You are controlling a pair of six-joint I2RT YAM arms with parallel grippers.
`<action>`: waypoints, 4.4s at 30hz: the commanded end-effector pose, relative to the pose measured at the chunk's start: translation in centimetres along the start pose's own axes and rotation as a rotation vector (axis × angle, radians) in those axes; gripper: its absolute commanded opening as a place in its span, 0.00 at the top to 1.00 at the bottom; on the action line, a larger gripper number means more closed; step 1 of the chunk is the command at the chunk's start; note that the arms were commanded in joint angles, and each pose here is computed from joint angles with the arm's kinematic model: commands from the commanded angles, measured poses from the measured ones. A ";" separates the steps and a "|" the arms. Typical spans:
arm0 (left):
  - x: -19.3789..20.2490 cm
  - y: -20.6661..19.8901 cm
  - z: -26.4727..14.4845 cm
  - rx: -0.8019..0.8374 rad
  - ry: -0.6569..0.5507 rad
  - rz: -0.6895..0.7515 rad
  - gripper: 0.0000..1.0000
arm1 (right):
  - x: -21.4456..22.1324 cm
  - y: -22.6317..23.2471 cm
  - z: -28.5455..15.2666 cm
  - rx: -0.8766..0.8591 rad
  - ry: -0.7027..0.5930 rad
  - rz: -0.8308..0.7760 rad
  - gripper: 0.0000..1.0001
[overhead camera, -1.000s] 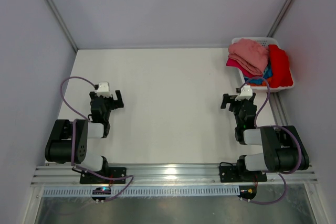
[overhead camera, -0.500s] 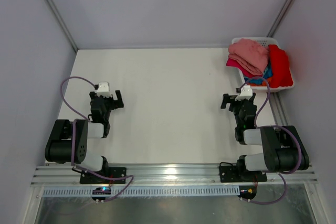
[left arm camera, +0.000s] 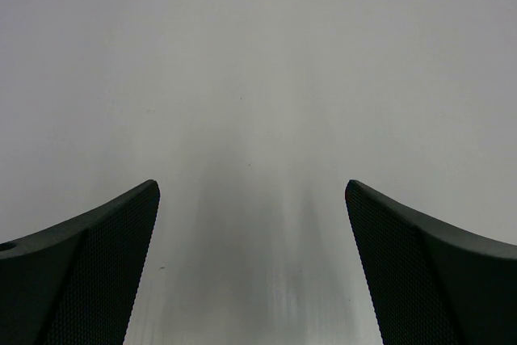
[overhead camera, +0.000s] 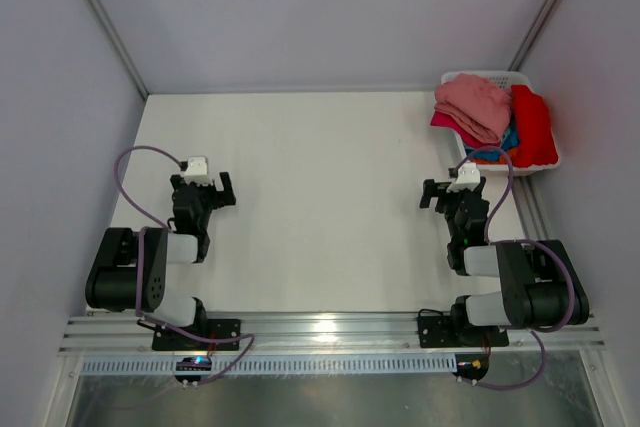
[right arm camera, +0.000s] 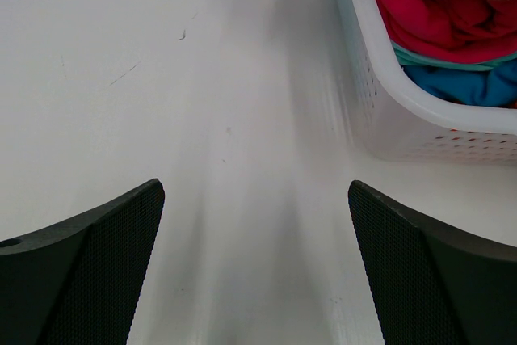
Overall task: Fold and stack the t-shirts
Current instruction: Grab the tshirt from the pile
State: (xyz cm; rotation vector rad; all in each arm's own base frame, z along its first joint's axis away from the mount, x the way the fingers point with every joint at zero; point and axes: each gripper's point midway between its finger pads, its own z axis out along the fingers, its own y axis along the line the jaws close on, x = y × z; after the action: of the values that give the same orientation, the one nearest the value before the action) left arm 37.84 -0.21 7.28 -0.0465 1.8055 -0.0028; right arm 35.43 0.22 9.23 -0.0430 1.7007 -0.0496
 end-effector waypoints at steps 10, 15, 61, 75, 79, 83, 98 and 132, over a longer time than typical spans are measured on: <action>-1.9 0.4 0.2 -0.017 -0.072 -0.007 0.01 | -3.4 -0.1 0.7 -0.006 -0.080 0.002 0.01; -1.8 0.4 0.3 -0.019 -0.072 -0.007 0.01 | -5.9 0.9 1.0 -0.070 -0.035 -0.013 0.01; -1.9 0.4 0.2 -0.018 -0.072 -0.007 0.01 | -16.2 12.1 -6.0 -0.837 0.166 0.069 0.28; -1.9 0.5 0.2 -0.020 -0.072 -0.009 0.01 | -13.3 12.1 -3.8 -0.824 0.325 0.139 0.01; -1.8 0.5 0.2 -0.022 -0.071 -0.008 0.01 | -13.1 13.2 -4.9 -0.957 0.374 0.171 0.49; -1.9 0.5 0.2 -0.022 -0.074 -0.009 0.01 | -13.0 13.5 -5.4 -0.991 0.351 0.154 0.97; -2.1 -0.5 0.1 0.035 -0.063 0.019 0.01 | -13.8 13.6 -6.7 -1.031 0.282 0.102 0.01; -21.4 -15.7 -15.2 1.071 0.092 0.028 0.02 | -14.1 13.9 -8.2 -1.074 0.242 0.062 0.01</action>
State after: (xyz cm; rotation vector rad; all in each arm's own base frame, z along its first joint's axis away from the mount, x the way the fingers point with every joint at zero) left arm 35.05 -11.39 33.06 0.5607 1.6572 -0.5481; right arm 29.67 14.87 22.19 -0.7676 1.8569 0.9614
